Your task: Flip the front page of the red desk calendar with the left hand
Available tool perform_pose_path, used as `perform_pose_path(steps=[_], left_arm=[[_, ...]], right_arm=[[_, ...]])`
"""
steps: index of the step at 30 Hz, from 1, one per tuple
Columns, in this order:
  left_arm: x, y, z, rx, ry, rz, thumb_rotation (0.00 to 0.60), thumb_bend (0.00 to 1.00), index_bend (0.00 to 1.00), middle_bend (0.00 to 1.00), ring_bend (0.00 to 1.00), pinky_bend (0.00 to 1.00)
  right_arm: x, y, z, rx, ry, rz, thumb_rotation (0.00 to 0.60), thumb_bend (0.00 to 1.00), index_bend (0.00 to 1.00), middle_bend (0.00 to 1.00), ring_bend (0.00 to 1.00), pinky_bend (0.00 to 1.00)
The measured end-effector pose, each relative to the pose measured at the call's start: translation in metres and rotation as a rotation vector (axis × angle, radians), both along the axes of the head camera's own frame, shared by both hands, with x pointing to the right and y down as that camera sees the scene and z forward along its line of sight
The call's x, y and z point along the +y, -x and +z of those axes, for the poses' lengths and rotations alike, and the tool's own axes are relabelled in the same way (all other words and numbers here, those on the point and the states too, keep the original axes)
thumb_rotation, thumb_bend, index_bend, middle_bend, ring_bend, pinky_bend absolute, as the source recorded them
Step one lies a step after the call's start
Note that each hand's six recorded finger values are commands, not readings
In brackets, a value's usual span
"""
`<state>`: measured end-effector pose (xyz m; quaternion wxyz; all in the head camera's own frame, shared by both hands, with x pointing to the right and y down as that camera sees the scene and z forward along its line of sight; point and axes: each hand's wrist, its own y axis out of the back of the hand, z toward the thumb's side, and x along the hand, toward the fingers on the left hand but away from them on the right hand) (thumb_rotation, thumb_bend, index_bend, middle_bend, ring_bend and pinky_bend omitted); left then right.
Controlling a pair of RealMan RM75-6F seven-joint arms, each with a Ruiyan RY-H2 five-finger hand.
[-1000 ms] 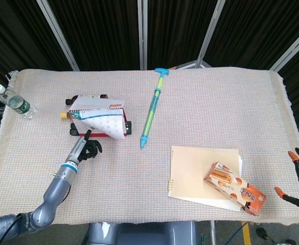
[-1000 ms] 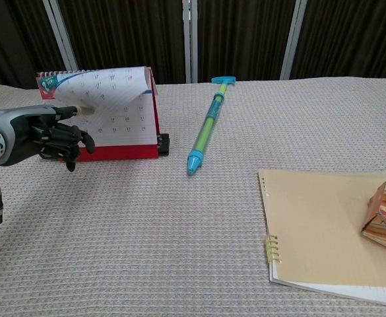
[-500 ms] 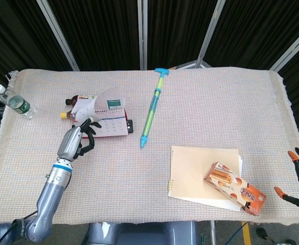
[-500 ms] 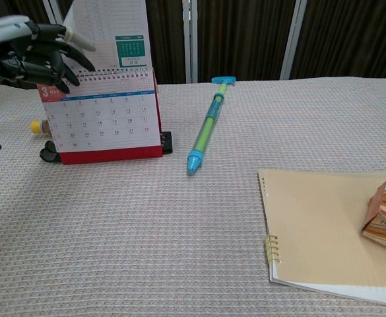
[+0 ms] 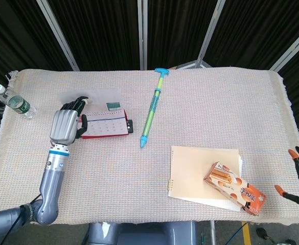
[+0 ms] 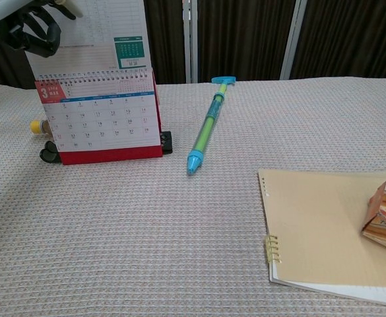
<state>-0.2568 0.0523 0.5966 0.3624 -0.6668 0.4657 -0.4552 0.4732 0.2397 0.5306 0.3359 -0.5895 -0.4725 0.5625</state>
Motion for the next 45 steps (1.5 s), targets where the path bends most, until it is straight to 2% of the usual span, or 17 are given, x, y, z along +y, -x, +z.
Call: perform_pose_path(steps=[2,4,6,9,13,15,21,25,29,31,34,36,39,41,45], left_arm=[[-0.009,0.001,0.007,-0.035,0.02,-0.002,0.6,0.36,0.05,0.0,0.06,0.11],[-0.016,0.003,0.014,-0.075,0.046,0.005,0.6,0.23,0.0,0.0,0.02,0.09],[-0.02,0.004,0.021,-0.101,0.085,0.012,0.6,0.12,0.0,0.0,0.0,0.07],[-0.024,0.006,0.035,-0.125,0.176,0.02,0.6,0.02,0.0,0.0,0.0,0.07],[-0.027,0.008,0.052,-0.149,0.317,0.049,0.6,0.0,0.0,0.0,0.0,0.09],[-0.028,0.009,0.055,-0.155,0.36,0.065,0.6,0.0,0.0,0.0,0.0,0.08],[-0.033,0.016,0.046,-0.154,0.397,0.093,0.6,0.0,0.0,0.0,0.0,0.08],[-0.029,0.018,0.041,-0.16,0.406,0.114,0.6,0.0,0.0,0.03,0.14,0.16],[-0.027,0.019,0.039,-0.168,0.412,0.119,0.6,0.0,0.0,0.17,0.33,0.26],[-0.027,0.02,0.037,-0.168,0.411,0.119,0.6,0.0,0.0,0.19,0.36,0.28],[-0.028,0.021,0.034,-0.168,0.398,0.116,0.6,0.0,0.0,0.17,0.36,0.27],[-0.03,0.02,0.03,-0.16,0.377,0.112,0.6,0.0,0.0,0.11,0.31,0.23],[-0.03,0.019,0.024,-0.133,0.347,0.108,0.6,0.0,0.0,0.01,0.17,0.1],[-0.031,0.019,0.019,-0.117,0.322,0.106,0.6,0.0,0.0,0.0,0.09,0.05],[-0.031,0.02,0.007,-0.085,0.257,0.102,0.6,0.0,0.0,0.0,0.0,0.01]], right_arm=[[0.0,-0.001,0.001,0.002,0.003,0.004,0.6,0.07,0.01,0.0,0.0,0.0],[-0.001,-0.002,0.003,0.004,0.008,0.008,0.6,0.07,0.01,0.0,0.0,0.0],[-0.002,-0.003,0.004,0.007,0.008,0.011,0.6,0.07,0.01,0.0,0.0,0.0],[-0.003,-0.003,0.005,0.01,0.004,0.011,0.6,0.07,0.01,0.0,0.0,0.0],[-0.004,-0.002,0.005,0.009,-0.008,0.008,0.6,0.07,0.01,0.0,0.0,0.0],[-0.004,-0.001,0.004,0.006,-0.015,0.006,0.6,0.07,0.01,0.0,0.0,0.0],[-0.003,0.004,-0.001,-0.005,-0.042,-0.013,0.6,0.07,0.01,0.0,0.0,0.0],[-0.002,0.006,-0.003,-0.013,-0.048,-0.02,0.6,0.07,0.01,0.0,0.0,0.0],[-0.001,0.008,-0.004,-0.016,-0.052,-0.027,0.6,0.07,0.01,0.0,0.0,0.0],[0.0,0.009,-0.005,-0.018,-0.055,-0.031,0.6,0.07,0.01,0.0,0.0,0.0],[0.0,0.01,-0.007,-0.021,-0.06,-0.035,0.6,0.07,0.01,0.0,0.0,0.0],[0.001,0.011,-0.008,-0.023,-0.064,-0.038,0.6,0.07,0.01,0.0,0.0,0.0],[0.001,0.012,-0.009,-0.024,-0.067,-0.041,0.6,0.07,0.01,0.0,0.0,0.0],[0.001,0.012,-0.01,-0.025,-0.069,-0.043,0.6,0.07,0.01,0.0,0.0,0.0],[0.002,0.013,-0.01,-0.026,-0.069,-0.047,0.6,0.07,0.01,0.0,0.0,0.0]])
